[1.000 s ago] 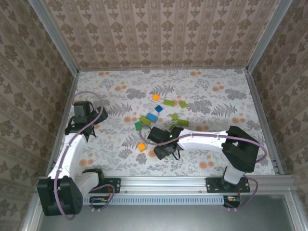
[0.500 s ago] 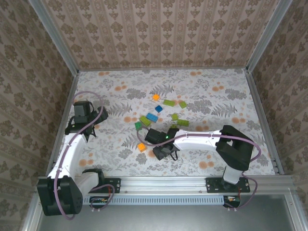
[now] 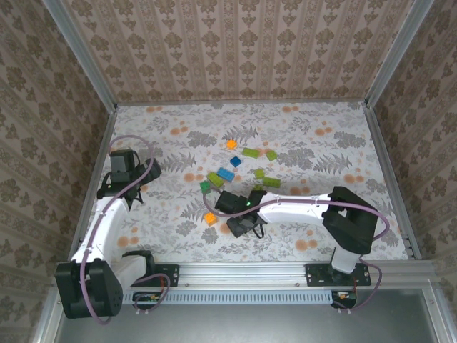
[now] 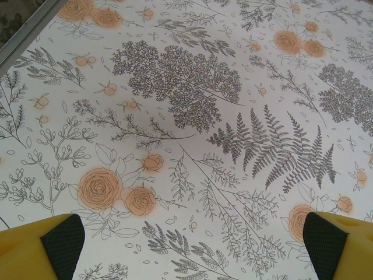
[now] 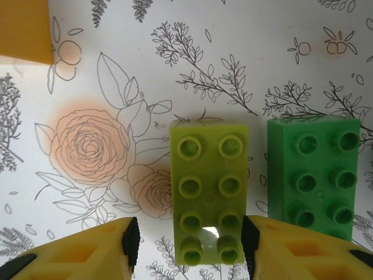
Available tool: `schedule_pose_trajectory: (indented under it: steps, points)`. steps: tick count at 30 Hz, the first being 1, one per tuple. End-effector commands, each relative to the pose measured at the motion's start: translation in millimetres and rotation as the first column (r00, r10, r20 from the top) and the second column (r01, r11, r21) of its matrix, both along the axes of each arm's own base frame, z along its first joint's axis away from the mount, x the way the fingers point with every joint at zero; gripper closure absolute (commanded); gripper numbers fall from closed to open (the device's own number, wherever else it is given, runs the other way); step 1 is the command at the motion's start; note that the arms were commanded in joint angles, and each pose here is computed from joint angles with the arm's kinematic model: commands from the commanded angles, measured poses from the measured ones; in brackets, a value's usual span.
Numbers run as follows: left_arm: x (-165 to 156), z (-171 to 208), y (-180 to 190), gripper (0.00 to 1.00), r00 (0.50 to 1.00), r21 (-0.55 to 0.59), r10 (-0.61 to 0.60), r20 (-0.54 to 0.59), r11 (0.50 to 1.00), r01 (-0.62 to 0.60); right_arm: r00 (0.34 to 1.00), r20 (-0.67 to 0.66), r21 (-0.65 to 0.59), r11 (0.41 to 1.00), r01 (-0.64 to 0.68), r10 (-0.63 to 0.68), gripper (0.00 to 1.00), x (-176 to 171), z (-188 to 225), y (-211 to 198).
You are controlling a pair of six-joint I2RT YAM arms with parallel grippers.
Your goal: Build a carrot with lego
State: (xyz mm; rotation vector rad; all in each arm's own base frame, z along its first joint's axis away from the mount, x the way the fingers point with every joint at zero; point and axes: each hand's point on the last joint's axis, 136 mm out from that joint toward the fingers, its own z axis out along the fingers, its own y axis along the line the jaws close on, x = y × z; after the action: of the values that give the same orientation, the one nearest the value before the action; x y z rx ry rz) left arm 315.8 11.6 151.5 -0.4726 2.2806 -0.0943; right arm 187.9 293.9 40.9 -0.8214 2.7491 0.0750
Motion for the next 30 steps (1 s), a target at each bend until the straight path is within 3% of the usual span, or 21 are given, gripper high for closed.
schedule_pose_trajectory:
  steps: [1, 22, 30]
  points:
    - [6, 12, 1, 0.0, 0.999, -0.011, 0.003, 0.034, 1.0, -0.003, 0.999, 0.033, -0.014, 1.0, 0.016, -0.015, 0.48, 2, 13, -5]
    - [9, 13, -1, 0.0, 0.999, -0.015, -0.004, 0.039, 1.0, 0.005, 1.0, 0.019, -0.089, 0.996, -0.002, 0.004, 0.49, 8, -15, -3]
    - [10, 12, -1, 0.0, 0.999, -0.015, -0.008, 0.035, 1.0, 0.009, 1.0, 0.006, -0.087, 0.996, -0.004, 0.005, 0.54, 11, -22, 1]
